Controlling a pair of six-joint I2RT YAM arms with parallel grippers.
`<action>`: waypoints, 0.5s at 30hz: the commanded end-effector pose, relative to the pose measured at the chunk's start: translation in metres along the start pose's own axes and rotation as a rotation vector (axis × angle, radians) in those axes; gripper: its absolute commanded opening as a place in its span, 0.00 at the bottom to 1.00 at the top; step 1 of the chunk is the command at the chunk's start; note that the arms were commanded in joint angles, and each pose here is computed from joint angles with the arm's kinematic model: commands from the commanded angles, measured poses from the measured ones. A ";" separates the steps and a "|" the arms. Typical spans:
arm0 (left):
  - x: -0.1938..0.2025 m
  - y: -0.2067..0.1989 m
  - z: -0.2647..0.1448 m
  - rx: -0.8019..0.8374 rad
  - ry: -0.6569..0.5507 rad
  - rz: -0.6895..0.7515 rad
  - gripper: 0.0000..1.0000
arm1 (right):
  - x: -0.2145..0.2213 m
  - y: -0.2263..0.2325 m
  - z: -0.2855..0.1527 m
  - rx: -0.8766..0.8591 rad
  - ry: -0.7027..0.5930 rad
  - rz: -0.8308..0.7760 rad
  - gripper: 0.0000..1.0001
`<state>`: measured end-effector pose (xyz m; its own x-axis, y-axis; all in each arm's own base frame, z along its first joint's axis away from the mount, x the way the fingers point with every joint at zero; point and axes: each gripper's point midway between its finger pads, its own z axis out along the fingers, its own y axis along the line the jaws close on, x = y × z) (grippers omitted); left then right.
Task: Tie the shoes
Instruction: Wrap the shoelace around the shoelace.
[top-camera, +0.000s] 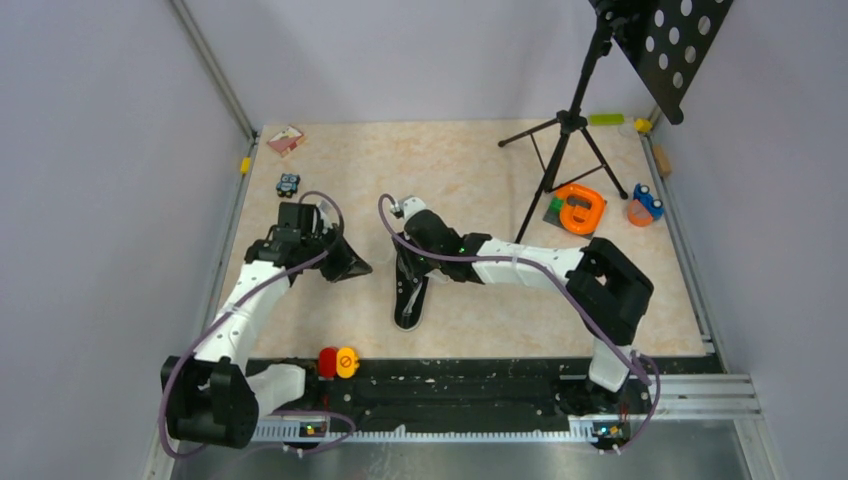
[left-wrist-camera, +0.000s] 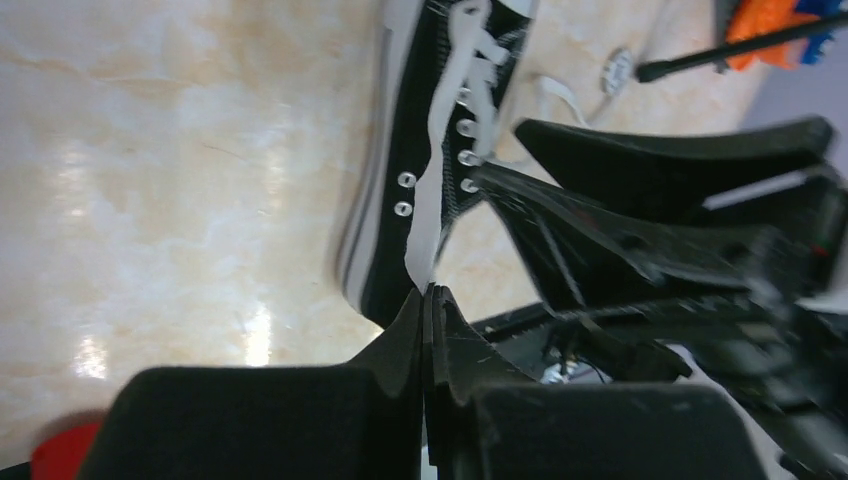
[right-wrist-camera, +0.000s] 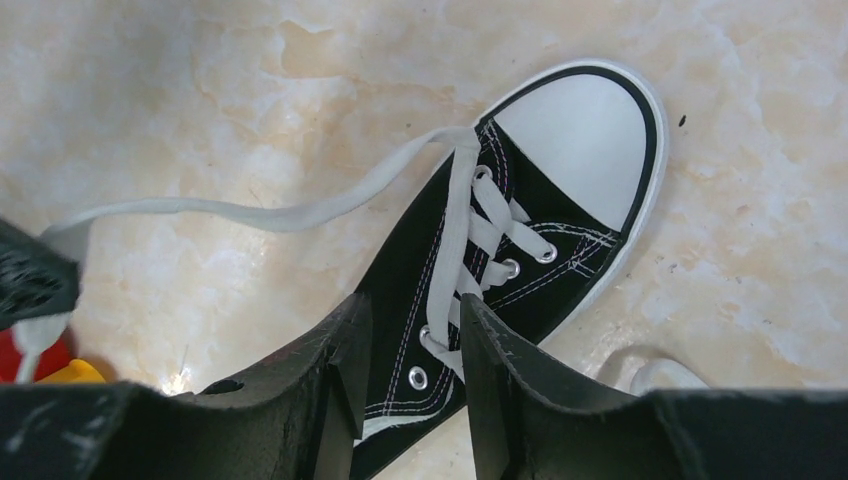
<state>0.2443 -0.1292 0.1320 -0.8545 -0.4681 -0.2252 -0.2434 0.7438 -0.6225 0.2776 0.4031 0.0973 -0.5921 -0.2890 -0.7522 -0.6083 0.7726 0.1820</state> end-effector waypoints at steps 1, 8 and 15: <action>-0.003 -0.053 -0.027 0.228 0.035 0.013 0.00 | -0.019 0.002 0.004 0.000 -0.033 -0.006 0.40; -0.026 -0.074 -0.048 0.318 -0.042 -0.058 0.00 | -0.020 -0.005 0.015 0.055 -0.031 -0.002 0.39; -0.030 -0.113 -0.079 0.526 -0.032 -0.068 0.00 | -0.028 -0.006 0.016 0.065 -0.053 -0.005 0.39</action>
<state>0.2582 -0.1485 0.2145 -0.8203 -0.5526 -0.1476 -0.1710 0.4832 -0.8586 0.2879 0.4047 0.0798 -0.6024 -0.3129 -0.7343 -0.5839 0.8000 0.1381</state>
